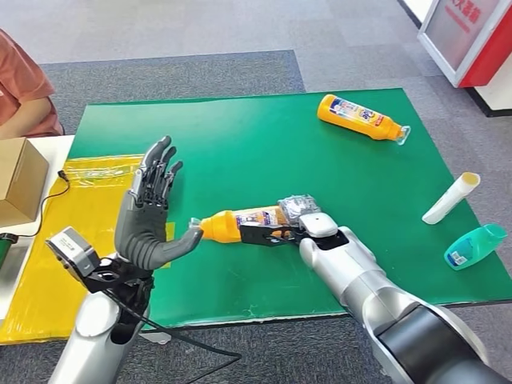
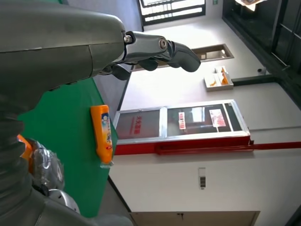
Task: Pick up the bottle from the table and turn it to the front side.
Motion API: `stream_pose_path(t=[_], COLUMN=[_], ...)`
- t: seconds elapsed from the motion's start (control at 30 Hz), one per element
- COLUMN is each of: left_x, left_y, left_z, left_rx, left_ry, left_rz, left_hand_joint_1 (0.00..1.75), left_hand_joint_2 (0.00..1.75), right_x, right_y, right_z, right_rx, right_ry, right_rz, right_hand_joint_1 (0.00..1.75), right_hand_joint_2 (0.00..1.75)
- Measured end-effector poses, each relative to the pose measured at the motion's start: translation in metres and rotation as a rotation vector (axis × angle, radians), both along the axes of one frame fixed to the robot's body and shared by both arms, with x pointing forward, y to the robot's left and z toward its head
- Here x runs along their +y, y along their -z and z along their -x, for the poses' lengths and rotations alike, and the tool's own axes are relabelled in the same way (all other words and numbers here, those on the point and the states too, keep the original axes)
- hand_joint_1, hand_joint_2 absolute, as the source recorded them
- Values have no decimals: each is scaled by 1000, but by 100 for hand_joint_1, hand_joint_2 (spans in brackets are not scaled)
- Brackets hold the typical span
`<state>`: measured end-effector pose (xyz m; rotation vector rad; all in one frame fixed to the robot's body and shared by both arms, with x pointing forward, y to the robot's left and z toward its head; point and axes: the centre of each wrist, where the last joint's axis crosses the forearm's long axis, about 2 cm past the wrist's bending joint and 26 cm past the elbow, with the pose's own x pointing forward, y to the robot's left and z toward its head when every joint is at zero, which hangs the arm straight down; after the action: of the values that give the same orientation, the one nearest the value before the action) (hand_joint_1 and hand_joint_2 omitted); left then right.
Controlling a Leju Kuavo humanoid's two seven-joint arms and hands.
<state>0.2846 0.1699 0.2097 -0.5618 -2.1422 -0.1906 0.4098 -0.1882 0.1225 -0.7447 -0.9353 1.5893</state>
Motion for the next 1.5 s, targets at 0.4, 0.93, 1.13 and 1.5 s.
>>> stream_pose_path(t=[0.4, 0.93, 1.13, 1.5], left_x=[7, 23, 32, 37], left_y=[11, 26, 23, 19], left_z=[7, 22, 27, 34], left_rx=[20, 1, -35, -67], left_ry=[-35, -98, -126, -136], left_rz=[-5, 14, 39, 37], left_hand_joint_1=[0, 0, 0, 0], left_hand_joint_2=[175, 175, 175, 175], right_x=[-12, -47, -42, -38], right_y=[-9, -15, -13, -20], right_z=[-4, 24, 62, 102], right_rx=[37, -108, -227, -323], right_ry=[84, 141, 58, -30], right_rz=[-476, -1242, -1462, -1598], right_hand_joint_1=[175, 175, 175, 175], right_hand_joint_2=[175, 175, 175, 175])
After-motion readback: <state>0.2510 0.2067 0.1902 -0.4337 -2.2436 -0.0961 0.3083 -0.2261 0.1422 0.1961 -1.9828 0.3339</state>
